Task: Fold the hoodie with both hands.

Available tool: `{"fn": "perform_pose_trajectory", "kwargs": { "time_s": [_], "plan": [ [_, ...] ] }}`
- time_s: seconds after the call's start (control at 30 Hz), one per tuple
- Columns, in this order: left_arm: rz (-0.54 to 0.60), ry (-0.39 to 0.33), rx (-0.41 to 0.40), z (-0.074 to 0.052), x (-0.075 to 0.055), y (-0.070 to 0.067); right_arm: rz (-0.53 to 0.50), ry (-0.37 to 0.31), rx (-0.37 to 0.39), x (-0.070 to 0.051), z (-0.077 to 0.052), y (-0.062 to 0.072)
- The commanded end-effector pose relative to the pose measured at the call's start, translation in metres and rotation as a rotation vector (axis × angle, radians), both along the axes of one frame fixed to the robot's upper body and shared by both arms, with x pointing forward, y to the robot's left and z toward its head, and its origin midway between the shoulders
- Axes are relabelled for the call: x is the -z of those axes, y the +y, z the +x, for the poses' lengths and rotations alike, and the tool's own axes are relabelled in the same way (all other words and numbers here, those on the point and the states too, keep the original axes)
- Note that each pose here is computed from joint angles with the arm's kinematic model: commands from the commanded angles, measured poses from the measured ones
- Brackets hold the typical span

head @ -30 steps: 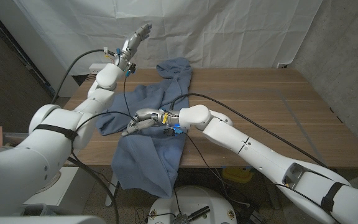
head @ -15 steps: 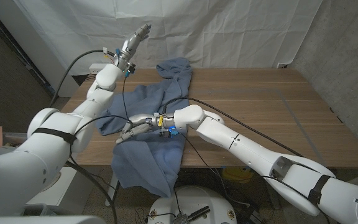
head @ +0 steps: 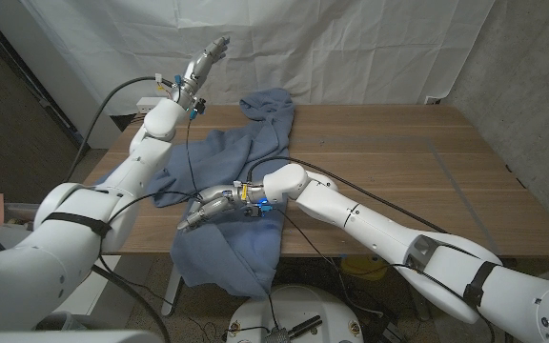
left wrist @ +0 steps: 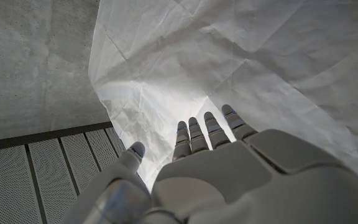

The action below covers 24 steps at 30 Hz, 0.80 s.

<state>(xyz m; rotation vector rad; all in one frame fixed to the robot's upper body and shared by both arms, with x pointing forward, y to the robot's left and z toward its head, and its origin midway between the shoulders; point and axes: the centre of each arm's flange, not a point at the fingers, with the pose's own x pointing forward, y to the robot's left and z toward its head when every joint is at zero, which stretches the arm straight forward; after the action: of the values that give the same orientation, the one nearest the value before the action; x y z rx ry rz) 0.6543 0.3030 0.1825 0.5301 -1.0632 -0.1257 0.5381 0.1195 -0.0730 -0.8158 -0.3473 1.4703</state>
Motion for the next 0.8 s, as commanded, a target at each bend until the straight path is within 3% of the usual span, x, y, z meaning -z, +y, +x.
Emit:
{"fn": "perform_pose_trajectory", "kwargs": {
  "time_s": [0.03, 0.43, 0.8],
  "plan": [
    [-0.006, -0.012, -0.005, -0.009, 0.003, 0.000, -0.062, 0.053, 0.014, 0.001, 0.012, -0.021],
    [-0.021, 0.000, -0.020, -0.010, 0.008, 0.007, 0.136, -0.010, 0.167, -0.021, 0.023, -0.060],
    [-0.040, 0.027, -0.030, -0.008, 0.017, 0.017, 0.237, -0.056, 0.241, -0.044, 0.033, -0.090]
  ]
}}
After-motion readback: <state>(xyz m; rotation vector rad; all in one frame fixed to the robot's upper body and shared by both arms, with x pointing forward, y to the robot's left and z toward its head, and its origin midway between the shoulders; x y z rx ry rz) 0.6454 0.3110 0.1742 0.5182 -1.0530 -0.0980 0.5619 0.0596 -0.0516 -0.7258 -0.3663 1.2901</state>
